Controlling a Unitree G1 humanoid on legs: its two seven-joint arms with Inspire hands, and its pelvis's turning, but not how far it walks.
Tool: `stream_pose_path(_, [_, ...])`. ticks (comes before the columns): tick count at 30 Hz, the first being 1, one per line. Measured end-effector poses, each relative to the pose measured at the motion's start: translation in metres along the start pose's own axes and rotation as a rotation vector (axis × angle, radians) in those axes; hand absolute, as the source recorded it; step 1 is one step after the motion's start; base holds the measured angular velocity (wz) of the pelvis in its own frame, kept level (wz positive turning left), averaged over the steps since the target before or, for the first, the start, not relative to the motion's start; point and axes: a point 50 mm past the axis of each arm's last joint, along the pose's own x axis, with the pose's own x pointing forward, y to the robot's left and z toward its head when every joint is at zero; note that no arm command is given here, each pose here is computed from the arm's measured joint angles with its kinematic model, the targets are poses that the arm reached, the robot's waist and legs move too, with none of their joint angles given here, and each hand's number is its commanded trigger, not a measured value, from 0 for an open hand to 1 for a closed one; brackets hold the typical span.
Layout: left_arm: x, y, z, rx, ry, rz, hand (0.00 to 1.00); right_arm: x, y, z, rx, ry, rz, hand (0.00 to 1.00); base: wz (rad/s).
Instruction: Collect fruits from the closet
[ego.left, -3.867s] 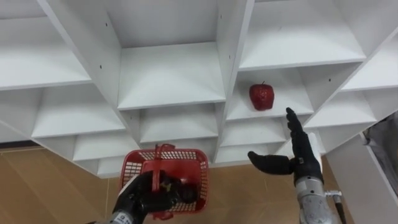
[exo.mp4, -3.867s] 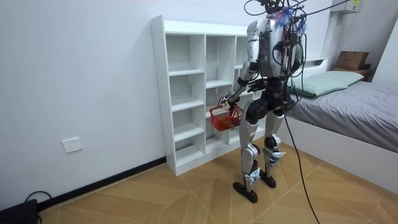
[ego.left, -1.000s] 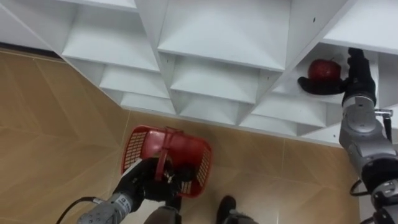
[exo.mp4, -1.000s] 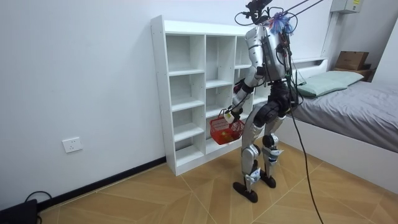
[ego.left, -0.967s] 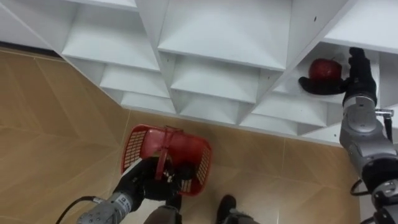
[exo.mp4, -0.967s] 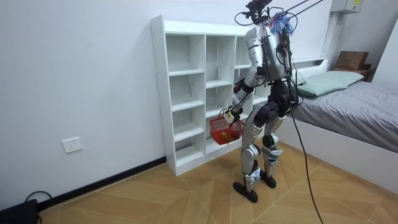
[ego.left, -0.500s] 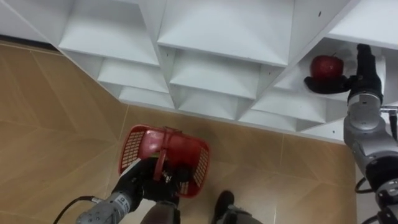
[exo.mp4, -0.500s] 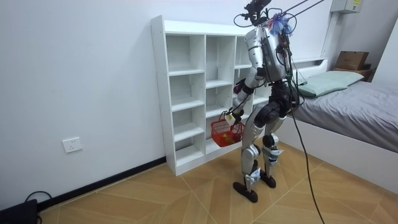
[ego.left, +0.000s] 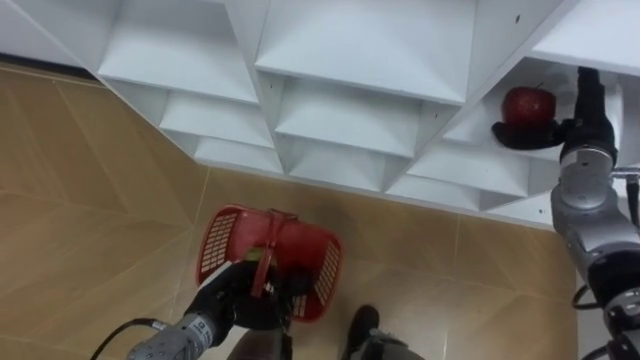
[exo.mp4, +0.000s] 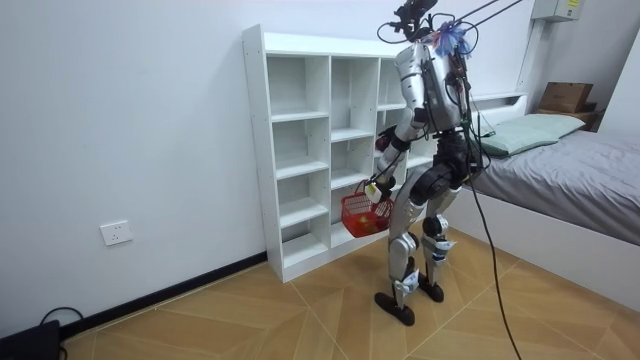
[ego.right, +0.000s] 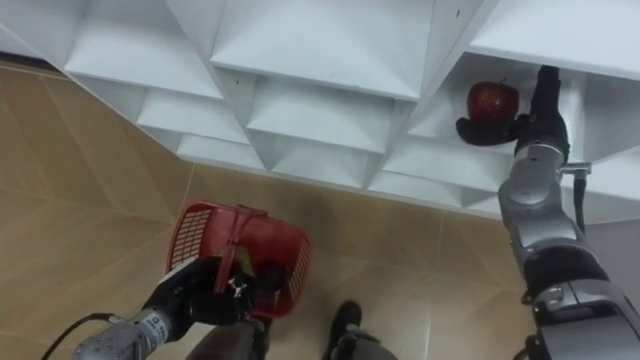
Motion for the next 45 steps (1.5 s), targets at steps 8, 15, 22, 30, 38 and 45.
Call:
stream_pose_path(8, [0.002, 0.001, 0.001, 0.007, 0.008, -0.001, 1.00, -0.003, 0.003, -0.003, -0.022, 0.002, 0.020, 0.76, 0.00])
stream_pose_path(15, [0.008, 0.002, 0.007, 0.025, 0.005, -0.006, 1.00, -0.002, -0.001, -0.003, -0.039, -0.012, -0.018, 1.00, 0.00])
stream_pose_path(22, [0.008, 0.002, 0.007, 0.026, 0.005, -0.006, 1.00, -0.002, -0.001, -0.003, -0.053, -0.016, -0.016, 1.00, 0.00])
stream_pose_path(30, [0.008, 0.001, 0.007, 0.028, 0.006, -0.009, 1.00, -0.003, 0.001, -0.003, -0.060, -0.016, -0.001, 1.00, 0.00])
stream_pose_path(38, [0.009, 0.001, 0.007, 0.028, 0.006, -0.010, 1.00, -0.003, 0.003, -0.003, -0.068, -0.018, 0.009, 1.00, 0.00])
stream_pose_path(45, [0.010, 0.001, 0.011, 0.030, -0.002, -0.012, 1.00, -0.004, 0.005, -0.003, -0.072, -0.022, 0.015, 1.00, 0.00])
